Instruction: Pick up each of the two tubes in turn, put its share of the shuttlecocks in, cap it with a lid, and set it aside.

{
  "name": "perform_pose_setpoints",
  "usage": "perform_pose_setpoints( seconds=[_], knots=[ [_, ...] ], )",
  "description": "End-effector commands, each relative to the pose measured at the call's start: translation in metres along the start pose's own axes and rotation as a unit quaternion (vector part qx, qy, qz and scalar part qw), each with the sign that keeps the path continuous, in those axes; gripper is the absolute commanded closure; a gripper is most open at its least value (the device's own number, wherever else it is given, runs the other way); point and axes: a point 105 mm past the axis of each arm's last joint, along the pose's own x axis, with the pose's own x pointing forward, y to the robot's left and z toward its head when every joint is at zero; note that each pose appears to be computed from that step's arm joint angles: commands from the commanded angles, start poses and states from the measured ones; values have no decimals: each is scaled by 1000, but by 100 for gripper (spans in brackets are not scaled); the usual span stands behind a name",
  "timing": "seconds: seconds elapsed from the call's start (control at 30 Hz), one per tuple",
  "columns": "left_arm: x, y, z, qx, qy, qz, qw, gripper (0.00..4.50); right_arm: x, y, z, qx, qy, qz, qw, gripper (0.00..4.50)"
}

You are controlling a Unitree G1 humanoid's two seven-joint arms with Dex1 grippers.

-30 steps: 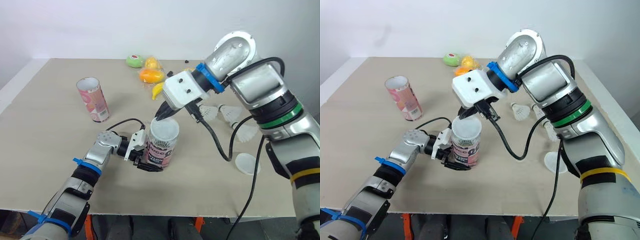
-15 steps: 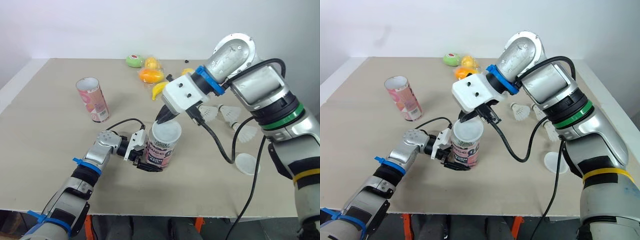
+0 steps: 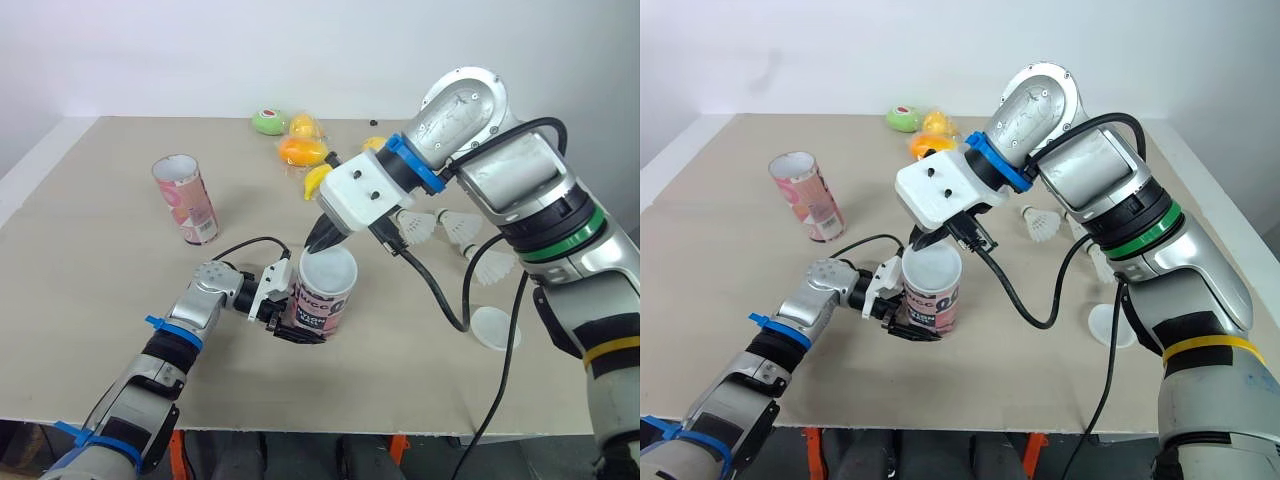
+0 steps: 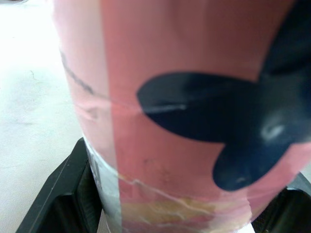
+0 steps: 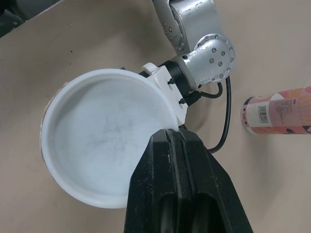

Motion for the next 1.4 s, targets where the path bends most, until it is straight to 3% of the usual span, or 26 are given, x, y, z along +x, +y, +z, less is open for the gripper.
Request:
perform_pose_setpoints(
  seconds=[0.03, 0.37, 0.4, 0.47, 0.67, 0.73, 1.03, 1.13, 1.2, 1.27, 1.3, 1.4],
  knots=[
    [-2, -11, -34, -58, 54, -5, 997, 115, -6, 4, 6, -18, 4, 11, 1000, 448],
    [-8, -13, -36, -63, 57, 4, 996, 115, 8, 15, -5, -9, 11, 35, 999, 448],
    [-8, -13, -36, -63, 57, 4, 996, 115, 11, 16, -8, -7, 14, 37, 999, 399],
    [-8, -13, -36, -64, 56, 5, 996, 115, 17, 18, -12, 0, 18, 41, 999, 357],
    [-7, -15, -36, -65, 54, 8, 996, 115, 27, 17, -22, 26, 16, 29, 999, 71],
    [-7, -15, -36, -66, 54, 8, 996, 115, 29, 17, -23, 31, 14, 23, 999, 5],
    [-5, -14, -36, -65, 54, 5, 996, 115, -17, -4, 1, 73, -68, -40, 994, 5],
    [-4, -13, -36, -63, 54, 4, 997, 115, -16, 8, 2, 80, -75, -17, 994, 85],
    [-3, -12, -35, -62, 54, 3, 997, 115, -11, 16, 1, 84, -78, 2, 993, 184],
    [-3, -12, -35, -62, 54, 3, 997, 115, -6, 22, 0, 88, -76, 16, 993, 252],
    [-3, -12, -35, -61, 54, 3, 997, 115, -4, 24, -2, 89, -74, 22, 993, 328],
    [-4, -11, -35, -61, 54, 4, 997, 115, 0, 26, -4, 91, -72, 32, 993, 438]
  ],
)
